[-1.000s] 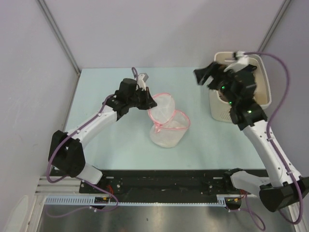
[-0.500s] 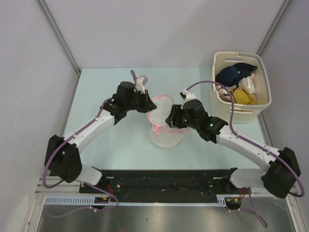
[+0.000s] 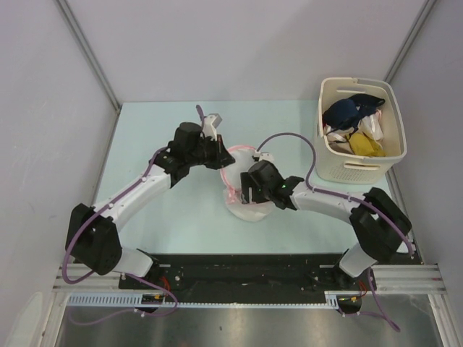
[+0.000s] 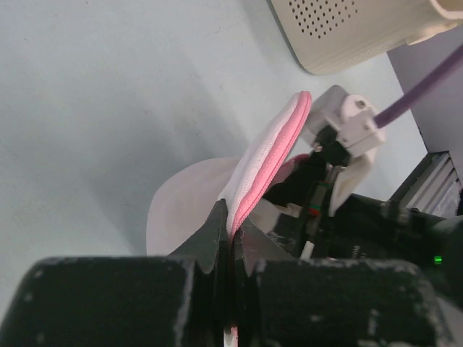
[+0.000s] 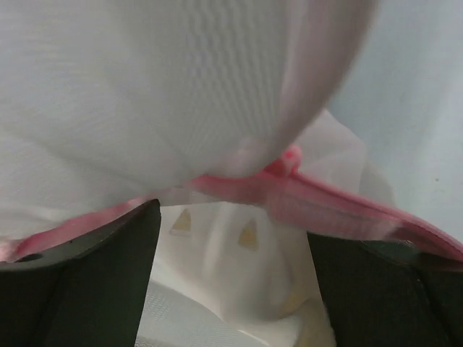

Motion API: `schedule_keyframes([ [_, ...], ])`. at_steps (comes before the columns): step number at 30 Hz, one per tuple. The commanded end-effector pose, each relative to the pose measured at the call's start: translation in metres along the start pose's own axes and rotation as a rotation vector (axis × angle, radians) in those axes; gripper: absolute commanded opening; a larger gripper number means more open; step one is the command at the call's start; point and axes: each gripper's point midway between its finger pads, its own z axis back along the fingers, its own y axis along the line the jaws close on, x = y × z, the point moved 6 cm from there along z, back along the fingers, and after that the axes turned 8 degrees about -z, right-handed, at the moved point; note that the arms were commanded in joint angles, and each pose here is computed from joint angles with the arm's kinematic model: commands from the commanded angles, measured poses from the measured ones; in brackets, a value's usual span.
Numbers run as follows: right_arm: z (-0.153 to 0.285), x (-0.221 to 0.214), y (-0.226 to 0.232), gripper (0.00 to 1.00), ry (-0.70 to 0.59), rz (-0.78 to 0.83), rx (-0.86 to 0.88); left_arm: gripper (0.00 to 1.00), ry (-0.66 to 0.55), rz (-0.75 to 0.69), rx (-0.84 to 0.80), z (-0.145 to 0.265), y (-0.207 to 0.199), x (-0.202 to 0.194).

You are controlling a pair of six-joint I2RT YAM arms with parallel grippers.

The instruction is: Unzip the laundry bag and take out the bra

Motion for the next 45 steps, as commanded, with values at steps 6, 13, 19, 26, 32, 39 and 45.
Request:
schedule_keyframes([
  [6, -0.018, -0.018, 0.001, 0.5, -0.019, 0.043, -0.073, 0.0, -0.032, -0.034, -0.033, 0.004, -0.007, 0.006],
  [13, 0.055, 0.033, 0.025, 0.0, -0.221, 0.003, 0.096, 0.0, -0.022, -0.038, -0.012, 0.0, -0.002, -0.001],
  [19, 0.114, 0.062, 0.036, 0.0, -0.349, -0.049, 0.251, 0.0, -0.015, -0.034, -0.001, -0.003, 0.001, -0.003],
  [26, 0.14, 0.073, 0.045, 0.0, -0.4, -0.087, 0.363, 0.0, 0.006, -0.02, -0.005, -0.01, 0.004, -0.01],
  [32, 0.161, 0.084, 0.045, 0.0, -0.47, -0.098, 0.41, 0.0, 0.065, -0.049, 0.124, -0.022, 0.03, -0.032],
  [39, 0.19, 0.098, 0.023, 0.0, -0.58, -0.151, 0.362, 0.01, 0.088, -0.025, 0.19, -0.024, 0.038, -0.036],
  [45, 0.179, 0.121, 0.027, 0.0, -0.644, -0.202, 0.385, 0.0, 0.058, -0.022, 0.074, -0.019, 0.014, -0.021],
])
